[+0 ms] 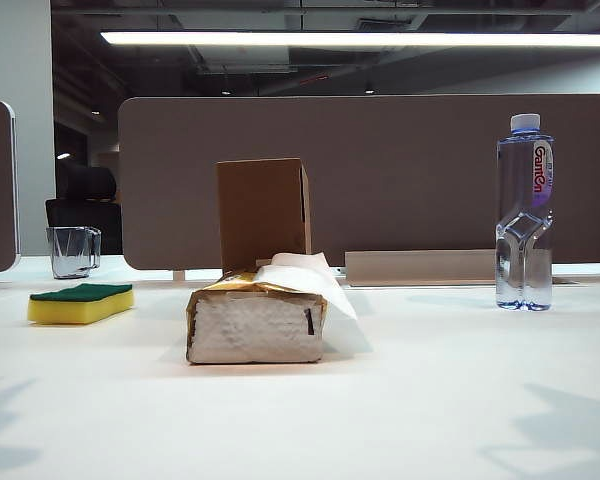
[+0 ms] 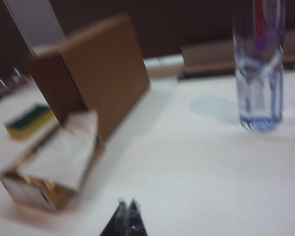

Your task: Move the sponge from left to right to wipe the table, avoiding obstacles on the table, and finally reaching the bottle of mineral water.

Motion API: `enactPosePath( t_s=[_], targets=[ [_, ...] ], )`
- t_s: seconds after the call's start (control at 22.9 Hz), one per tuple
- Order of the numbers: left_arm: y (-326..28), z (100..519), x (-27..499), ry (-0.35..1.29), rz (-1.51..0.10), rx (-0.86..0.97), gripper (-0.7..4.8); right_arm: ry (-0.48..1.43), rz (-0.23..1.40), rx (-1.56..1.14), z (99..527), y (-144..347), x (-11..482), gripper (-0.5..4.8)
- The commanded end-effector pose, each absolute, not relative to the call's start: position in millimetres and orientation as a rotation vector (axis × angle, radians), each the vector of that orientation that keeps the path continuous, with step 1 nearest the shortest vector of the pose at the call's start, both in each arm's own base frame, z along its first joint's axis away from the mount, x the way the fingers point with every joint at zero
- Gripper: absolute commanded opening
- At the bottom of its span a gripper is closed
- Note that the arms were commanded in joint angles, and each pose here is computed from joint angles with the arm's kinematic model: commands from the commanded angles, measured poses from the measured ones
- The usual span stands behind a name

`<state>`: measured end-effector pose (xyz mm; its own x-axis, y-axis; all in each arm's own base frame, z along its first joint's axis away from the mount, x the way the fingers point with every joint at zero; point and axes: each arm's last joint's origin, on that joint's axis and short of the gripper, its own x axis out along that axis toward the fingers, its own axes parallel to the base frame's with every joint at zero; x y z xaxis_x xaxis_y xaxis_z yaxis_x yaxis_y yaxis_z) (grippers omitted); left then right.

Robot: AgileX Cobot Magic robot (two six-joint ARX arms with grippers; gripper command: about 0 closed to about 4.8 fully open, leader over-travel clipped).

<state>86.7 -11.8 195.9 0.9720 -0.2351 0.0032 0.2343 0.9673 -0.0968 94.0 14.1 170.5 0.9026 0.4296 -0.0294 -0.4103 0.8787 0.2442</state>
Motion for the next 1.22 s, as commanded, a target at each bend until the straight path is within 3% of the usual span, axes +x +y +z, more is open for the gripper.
enactPosePath(
  t_s=[0.04, 0.26, 0.31, 0.39, 0.52, 0.87, 0.96, 1.22],
  targets=[
    [-12, 213, 82, -0.047, -0.261, -0.104, 2.8, 0.013, 0.499, 0.333, 193, 18, 90, 0.49],
    [-11, 243, 70, -0.128, -0.274, -0.125, 3.31, -0.006, 0.522, 0.349, 233, 18, 74, 1.28],
    [-11, 253, 66, -0.15, -0.275, -0.123, 4.11, -0.013, 0.528, 0.347, 244, 18, 70, 1.52],
    [-10, 266, 60, -0.183, -0.278, -0.122, 4.79, -0.028, 0.545, 0.369, 258, 18, 63, 1.97],
    [-10, 285, 56, -0.192, -0.283, -0.156, 4.79, -0.006, 0.564, 0.434, 275, 18, 57, 2.52],
    [-17, 344, 90, -0.023, -0.406, -0.187, 4.79, 0.188, 0.608, 0.477, 325, 21, 65, 2.9],
    [-19, 362, 107, 0.024, -0.415, -0.194, 4.79, 0.28, 0.65, 0.523, 341, 23, 74, 3.51],
    [-25, 390, 158, 0.159, -0.477, -0.212, 4.79, 0.405, 0.745, 0.557, 378, 28, 100, 3.51]
  ],
)
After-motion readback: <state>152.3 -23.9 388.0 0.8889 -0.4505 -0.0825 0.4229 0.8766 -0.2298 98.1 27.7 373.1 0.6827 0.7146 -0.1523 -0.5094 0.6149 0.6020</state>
